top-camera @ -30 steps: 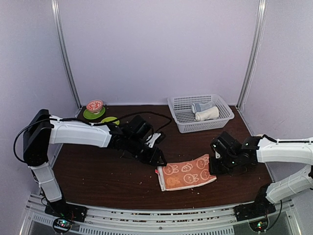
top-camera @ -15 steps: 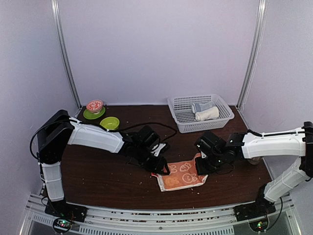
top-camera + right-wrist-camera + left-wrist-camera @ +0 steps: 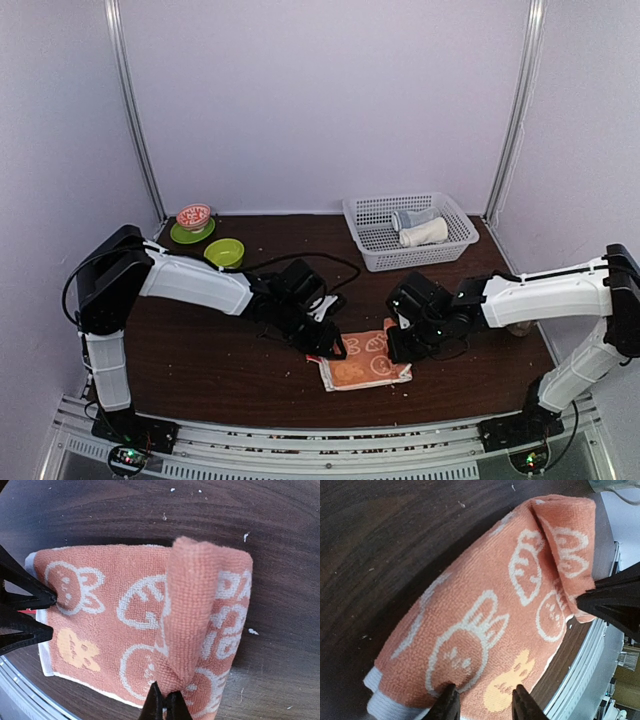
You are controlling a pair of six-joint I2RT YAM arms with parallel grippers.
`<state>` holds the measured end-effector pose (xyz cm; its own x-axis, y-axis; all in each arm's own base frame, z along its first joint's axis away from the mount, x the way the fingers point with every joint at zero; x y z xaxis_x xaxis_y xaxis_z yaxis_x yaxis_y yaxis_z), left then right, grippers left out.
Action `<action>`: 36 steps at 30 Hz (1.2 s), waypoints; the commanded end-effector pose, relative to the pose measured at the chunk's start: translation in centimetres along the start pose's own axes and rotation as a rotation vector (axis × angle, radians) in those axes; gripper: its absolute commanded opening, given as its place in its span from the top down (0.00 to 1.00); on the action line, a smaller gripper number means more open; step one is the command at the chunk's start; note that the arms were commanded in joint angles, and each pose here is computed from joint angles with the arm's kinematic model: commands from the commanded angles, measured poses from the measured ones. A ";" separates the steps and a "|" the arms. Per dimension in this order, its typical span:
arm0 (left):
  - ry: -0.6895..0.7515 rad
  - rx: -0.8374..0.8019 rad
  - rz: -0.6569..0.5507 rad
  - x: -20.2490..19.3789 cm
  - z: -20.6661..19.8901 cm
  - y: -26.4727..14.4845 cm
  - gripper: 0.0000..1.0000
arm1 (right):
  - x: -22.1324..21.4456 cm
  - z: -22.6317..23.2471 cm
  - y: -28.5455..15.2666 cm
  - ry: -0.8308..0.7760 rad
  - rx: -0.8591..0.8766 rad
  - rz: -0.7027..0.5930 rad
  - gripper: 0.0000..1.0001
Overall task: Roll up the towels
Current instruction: Roll the towel at the center of the board.
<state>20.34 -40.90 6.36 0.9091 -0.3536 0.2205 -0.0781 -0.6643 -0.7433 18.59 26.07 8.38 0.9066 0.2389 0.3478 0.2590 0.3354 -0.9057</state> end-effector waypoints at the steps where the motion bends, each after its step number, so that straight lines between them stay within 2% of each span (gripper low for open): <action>1: 0.001 -0.025 0.003 -0.2 -0.2 0.5 0.63 | -0.8 0.7 1.6 0.014 0.047 0.032 1.00; 3: 0.004 -0.027 0.000 -0.2 -0.4 0.3 0.63 | -1.2 0.6 2.1 0.022 0.044 0.049 0.96; 8: 0.024 -0.060 -0.033 0.6 -2.1 -1.4 0.62 | -1.8 0.6 2.6 0.055 0.082 0.048 0.71; 14: 0.037 -0.132 -0.078 2.5 -5.0 -2.8 0.62 | -2.1 0.7 2.9 0.078 0.126 0.025 0.54; 25: 0.013 -0.339 -0.121 5.9 -8.7 -1.3 0.69 | -2.0 0.7 2.9 0.065 0.174 -0.023 0.47; 36: -0.034 -0.380 -0.075 7.2 -8.5 2.0 0.77 | -2.3 0.5 3.0 0.043 0.185 -0.037 0.41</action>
<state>22.93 -48.94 10.69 0.9352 -0.2750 0.2233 -0.1348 -0.8592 -0.4936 17.78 27.84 6.13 0.9097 0.1550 0.3853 0.2517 0.5322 -0.8083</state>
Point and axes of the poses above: each gripper's point midway between its finger pads, its own y axis out along the fingers, its own z axis along the line the jaws close on, x = y × z, the point moved 3 cm from there along -y, back along the fingers, and after that the axes turned 6 degrees about -y, right-handed, at the moved point
